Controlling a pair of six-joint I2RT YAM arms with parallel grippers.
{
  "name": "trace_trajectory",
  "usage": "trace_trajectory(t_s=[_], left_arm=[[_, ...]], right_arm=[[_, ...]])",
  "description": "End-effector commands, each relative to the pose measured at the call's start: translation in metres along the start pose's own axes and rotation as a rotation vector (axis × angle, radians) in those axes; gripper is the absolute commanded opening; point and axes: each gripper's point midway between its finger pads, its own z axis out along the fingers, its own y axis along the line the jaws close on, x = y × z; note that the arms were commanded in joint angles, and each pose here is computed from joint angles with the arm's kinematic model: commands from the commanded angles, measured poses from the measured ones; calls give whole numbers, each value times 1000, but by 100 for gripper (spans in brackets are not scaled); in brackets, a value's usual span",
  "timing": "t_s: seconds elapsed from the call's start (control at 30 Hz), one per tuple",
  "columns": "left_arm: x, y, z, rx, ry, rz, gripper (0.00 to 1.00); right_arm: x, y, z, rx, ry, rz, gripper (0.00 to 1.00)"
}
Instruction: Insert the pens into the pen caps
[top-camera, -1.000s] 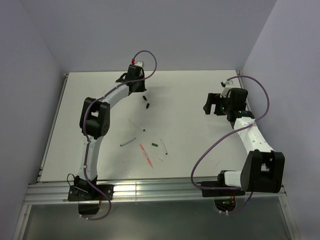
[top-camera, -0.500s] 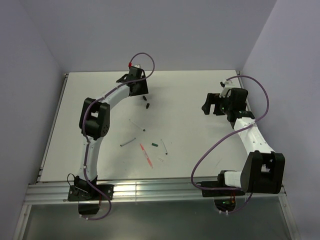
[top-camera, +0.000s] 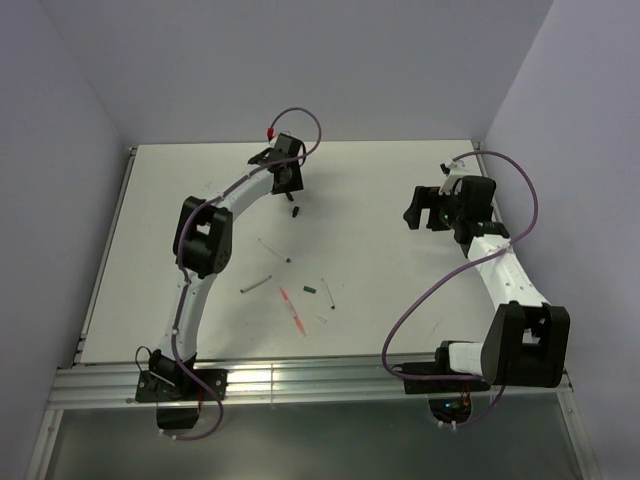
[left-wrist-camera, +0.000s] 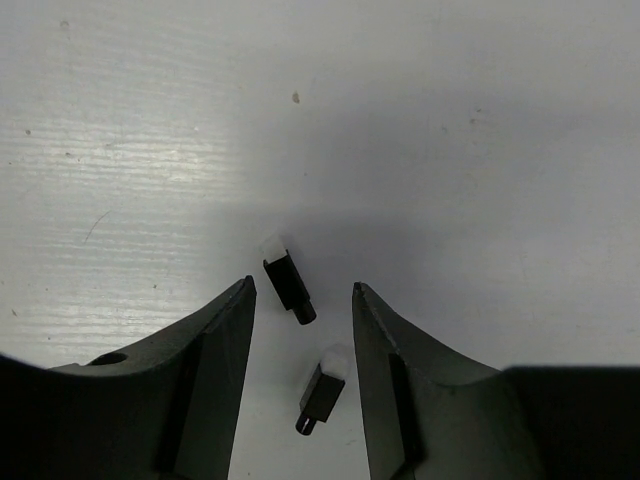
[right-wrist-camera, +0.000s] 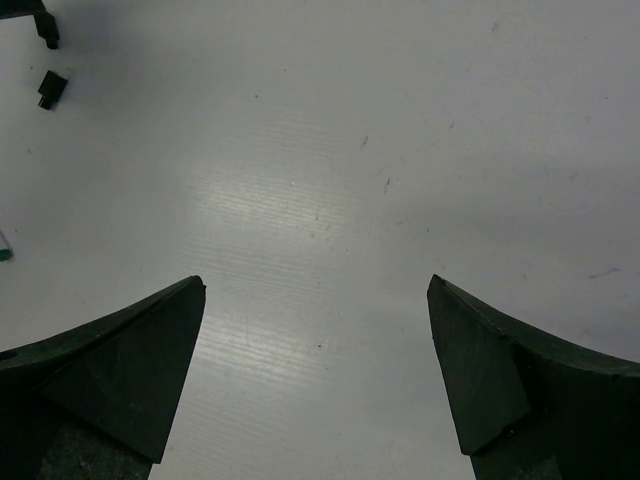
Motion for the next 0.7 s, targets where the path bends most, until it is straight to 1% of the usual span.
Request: trace_trajectory(t_s=[0.0, 0.1, 0.17, 0.23, 0.3, 0.33, 0.5, 0.53, 0.6, 0.63, 0.67], left_arm=[[-4, 3, 4, -33, -7, -13, 49], [2, 5, 11, -44, 9, -5, 49], [6, 5, 15, -48, 20, -2, 46], [10, 6, 16, -49, 32, -2, 41], [13, 6, 17, -47, 40, -2, 39], [14, 6, 17, -46, 42, -4, 36], [14, 6, 17, -44, 44, 1, 29], [15, 6, 17, -42, 47, 3, 23], [13, 5, 15, -37, 44, 9, 18], [13, 5, 15, -34, 46, 11, 11], [12, 3, 13, -23, 46, 17, 8]], right_arm=[[-23, 0, -7, 10, -60, -13, 100], [-22, 1, -6, 6, -56, -13, 100], [-22, 2, -6, 3, -56, -13, 100], [-22, 2, -6, 1, -56, -13, 100], [-20, 2, -6, 0, -53, -12, 100], [-22, 2, -6, 0, -57, -14, 100], [-20, 4, -6, -12, -54, -13, 100], [-20, 5, -6, -19, -52, -12, 100], [-19, 6, -6, -25, -51, -12, 100], [-19, 7, -6, -29, -50, -13, 100], [-17, 9, -4, -38, -42, -2, 100]])
